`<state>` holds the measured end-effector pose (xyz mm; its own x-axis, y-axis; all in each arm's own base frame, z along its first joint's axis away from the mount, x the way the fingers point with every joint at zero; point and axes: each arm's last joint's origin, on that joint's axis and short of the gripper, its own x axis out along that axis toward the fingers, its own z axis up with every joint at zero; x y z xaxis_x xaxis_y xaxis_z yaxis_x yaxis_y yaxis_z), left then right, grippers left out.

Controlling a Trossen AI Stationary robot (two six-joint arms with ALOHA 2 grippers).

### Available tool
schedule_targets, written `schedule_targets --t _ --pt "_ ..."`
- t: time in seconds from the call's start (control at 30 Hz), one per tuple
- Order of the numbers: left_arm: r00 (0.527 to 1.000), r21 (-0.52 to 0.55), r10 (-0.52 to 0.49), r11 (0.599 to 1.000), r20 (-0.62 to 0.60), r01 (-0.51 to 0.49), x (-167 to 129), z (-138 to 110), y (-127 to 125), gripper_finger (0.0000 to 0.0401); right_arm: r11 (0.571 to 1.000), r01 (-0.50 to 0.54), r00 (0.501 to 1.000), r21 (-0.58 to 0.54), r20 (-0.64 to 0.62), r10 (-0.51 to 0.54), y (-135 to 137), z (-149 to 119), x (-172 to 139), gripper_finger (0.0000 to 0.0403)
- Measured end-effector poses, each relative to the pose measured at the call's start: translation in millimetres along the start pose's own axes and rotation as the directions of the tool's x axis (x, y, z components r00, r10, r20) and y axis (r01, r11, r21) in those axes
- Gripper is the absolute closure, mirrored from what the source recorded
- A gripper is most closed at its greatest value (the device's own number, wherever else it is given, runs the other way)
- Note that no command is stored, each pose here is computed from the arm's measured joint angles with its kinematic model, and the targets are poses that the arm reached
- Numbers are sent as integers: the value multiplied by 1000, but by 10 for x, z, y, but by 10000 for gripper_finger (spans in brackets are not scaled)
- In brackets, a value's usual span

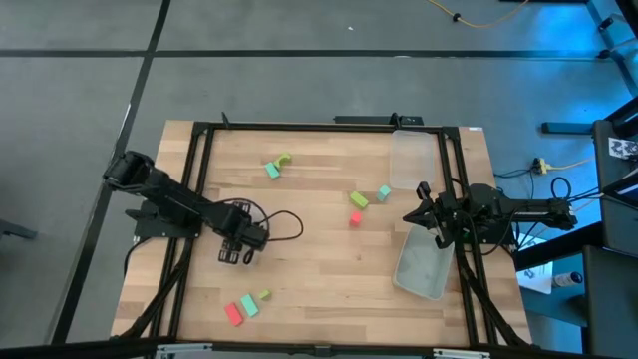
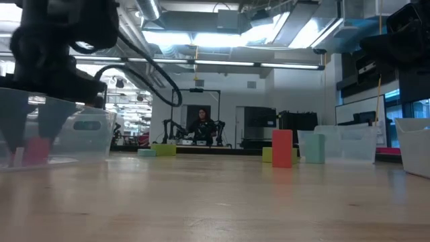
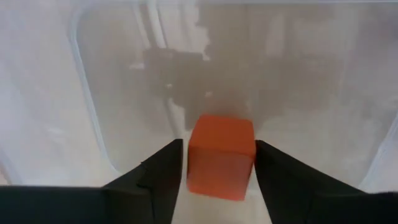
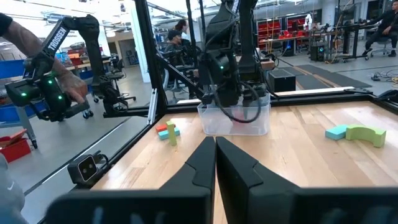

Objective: Sort & place blocks by color
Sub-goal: Put the top orange block into the bottom transparent bin

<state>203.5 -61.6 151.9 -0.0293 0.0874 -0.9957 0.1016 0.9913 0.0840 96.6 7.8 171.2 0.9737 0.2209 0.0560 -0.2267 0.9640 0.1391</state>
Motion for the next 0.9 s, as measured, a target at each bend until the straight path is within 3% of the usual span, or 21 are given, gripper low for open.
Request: schedule_targets --t 0.13,0.3,0.47,0.6,0.73,0.8,0.9 --pt "998 -45 -40 998 -48 38 -9 -21 85 192 1000 0 1000 0 0 0 0 0 0 385" --pt "999 -47 -39 998 -17 38 -160 -3 181 185 1000 0 1000 0 0 0 0 1 0 385" --pt "995 -57 -43 997 90 49 -492 -35 248 184 1000 0 1000 0 0 0 0 0 0 385" --pt "964 -109 -26 992 264 57 -842 -165 299 184 1000 0 1000 1 0 0 0 0 0 385" --pt "888 -227 28 970 459 86 -1168 -351 365 186 1000 0 1000 1 0 0 0 0 0 385" --pt "823 -311 73 942 563 129 -1312 -466 403 186 1000 0 1000 0 1 0 0 1 0 385" --pt "680 -383 150 901 718 206 -1531 -647 464 186 1000 0 1000 1 0 0 0 0 0 386"
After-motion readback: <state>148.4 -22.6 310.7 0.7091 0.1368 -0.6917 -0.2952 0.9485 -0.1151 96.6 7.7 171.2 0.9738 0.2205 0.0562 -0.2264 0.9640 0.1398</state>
